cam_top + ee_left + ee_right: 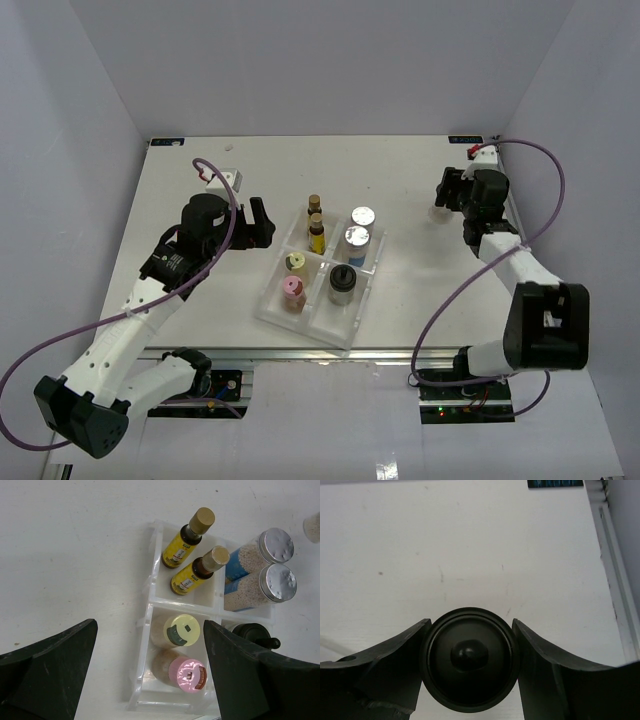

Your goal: Organize the condiment bottles

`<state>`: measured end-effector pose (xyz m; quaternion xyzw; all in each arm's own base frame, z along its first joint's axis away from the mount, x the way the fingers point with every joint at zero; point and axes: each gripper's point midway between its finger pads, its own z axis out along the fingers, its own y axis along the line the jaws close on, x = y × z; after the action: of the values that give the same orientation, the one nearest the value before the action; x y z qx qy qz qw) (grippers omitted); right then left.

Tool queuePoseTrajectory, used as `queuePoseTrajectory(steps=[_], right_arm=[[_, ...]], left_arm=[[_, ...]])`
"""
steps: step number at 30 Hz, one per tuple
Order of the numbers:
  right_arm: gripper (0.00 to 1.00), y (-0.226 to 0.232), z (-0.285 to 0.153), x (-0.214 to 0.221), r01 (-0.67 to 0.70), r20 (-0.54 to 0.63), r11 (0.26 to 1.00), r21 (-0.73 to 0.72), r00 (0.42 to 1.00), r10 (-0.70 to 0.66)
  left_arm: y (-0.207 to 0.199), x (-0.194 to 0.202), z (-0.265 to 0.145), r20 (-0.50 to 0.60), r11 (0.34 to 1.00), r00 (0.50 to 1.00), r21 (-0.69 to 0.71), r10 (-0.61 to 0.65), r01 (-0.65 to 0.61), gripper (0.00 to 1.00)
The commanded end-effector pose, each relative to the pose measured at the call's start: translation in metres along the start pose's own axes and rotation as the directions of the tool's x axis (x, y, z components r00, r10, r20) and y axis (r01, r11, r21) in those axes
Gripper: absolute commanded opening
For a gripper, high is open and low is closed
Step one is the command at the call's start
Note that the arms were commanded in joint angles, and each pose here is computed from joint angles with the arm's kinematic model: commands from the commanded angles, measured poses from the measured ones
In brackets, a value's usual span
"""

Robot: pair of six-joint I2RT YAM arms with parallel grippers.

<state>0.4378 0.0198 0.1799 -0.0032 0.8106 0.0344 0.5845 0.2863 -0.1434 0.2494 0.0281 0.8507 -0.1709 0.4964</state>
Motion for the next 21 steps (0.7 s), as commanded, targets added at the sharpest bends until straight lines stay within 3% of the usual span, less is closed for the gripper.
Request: queuePoseTrajectory(steps=[1,5,15,21], right_arm=[[0.08,0.049,-0.055,-0.079,0.098,0.165,0.988,-0.116,0.983,-0.078],[0.08,0.094,-0.100,-0.094,0.180,0.190,0.951,-0.250,0.973,-0.134],[0.08,0.188,-0.192,-0.070,0.218,0.142,0.793,-0.570,0.976,-0.166],[0.08,0.232,-0.242,-0.050,0.246,0.167,0.646,-0.723,0.969,-0.182]], left_arm=[[-0.006,-0.011,-0.004,0.028,0.999,0.999,0.023,-0.042,0.042,0.98],[-0.011,-0.011,-0.004,0.026,0.997,0.997,0.046,-0.068,0.067,0.98],[-0.012,-0.008,-0.005,0.007,0.995,0.996,0.044,-0.086,0.086,0.98],[-0.006,-0.002,-0.001,0.001,0.996,0.997,0.017,-0.082,0.082,0.98]])
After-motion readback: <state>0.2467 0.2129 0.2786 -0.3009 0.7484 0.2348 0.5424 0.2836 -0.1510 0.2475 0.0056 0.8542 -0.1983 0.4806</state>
